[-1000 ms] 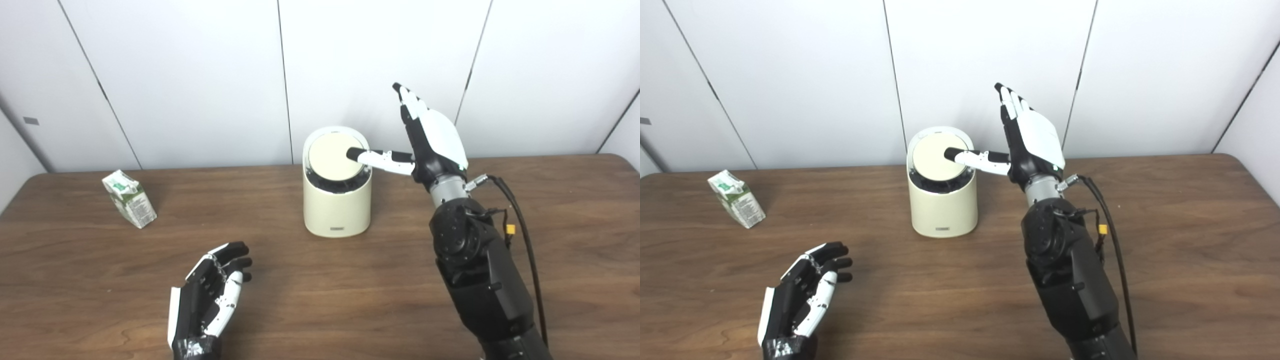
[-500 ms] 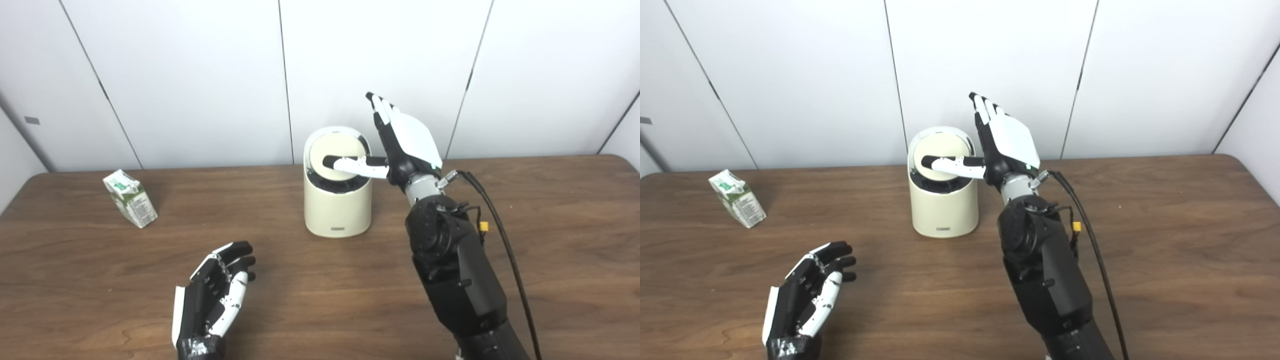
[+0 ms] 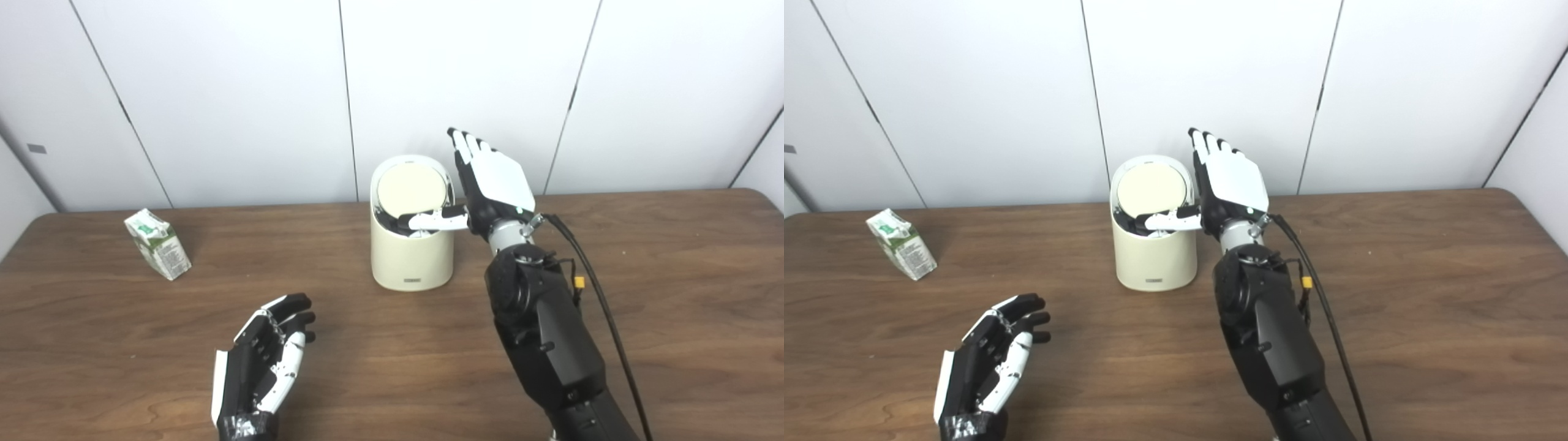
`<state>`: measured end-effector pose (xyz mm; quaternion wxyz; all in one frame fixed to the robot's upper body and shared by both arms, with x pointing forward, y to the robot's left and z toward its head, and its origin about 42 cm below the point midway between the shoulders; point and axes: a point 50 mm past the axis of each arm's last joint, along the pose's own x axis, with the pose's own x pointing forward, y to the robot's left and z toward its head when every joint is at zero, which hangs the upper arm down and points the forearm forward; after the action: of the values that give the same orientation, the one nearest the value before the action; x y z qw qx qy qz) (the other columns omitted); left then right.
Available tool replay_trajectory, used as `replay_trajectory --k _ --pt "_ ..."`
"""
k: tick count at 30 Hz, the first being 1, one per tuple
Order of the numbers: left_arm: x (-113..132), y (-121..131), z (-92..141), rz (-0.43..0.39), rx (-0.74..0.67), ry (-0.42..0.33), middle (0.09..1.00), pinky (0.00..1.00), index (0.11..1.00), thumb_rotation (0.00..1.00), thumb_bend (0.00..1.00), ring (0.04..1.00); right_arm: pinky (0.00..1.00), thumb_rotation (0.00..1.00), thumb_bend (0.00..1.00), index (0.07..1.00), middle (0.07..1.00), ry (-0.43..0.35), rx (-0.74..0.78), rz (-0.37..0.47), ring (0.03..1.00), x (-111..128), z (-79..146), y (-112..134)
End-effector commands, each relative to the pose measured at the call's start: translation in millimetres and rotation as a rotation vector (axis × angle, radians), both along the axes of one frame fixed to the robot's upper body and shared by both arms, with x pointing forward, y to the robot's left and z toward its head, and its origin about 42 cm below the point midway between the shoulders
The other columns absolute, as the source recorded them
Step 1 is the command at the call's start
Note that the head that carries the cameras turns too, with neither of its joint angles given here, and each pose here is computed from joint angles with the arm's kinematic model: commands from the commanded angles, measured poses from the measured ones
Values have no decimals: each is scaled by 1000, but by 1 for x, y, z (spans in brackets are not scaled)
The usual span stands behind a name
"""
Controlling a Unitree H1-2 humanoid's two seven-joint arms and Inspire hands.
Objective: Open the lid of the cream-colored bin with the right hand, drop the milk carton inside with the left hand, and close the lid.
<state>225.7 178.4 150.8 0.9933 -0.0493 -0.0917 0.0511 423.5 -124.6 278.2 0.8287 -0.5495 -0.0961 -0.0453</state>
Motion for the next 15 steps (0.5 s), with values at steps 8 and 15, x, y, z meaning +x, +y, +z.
replay_trajectory --k 8,15 --pt "-1 -4 11 -4 -16 -55 721 609 712 265 241 692 1000 428 759 999 1000 38 -72 -31 1000 5 -12 -6" --pt "-1 -5 12 -5 -12 -58 719 606 710 267 234 690 998 453 782 993 1000 51 -75 -35 1000 7 -12 -8"
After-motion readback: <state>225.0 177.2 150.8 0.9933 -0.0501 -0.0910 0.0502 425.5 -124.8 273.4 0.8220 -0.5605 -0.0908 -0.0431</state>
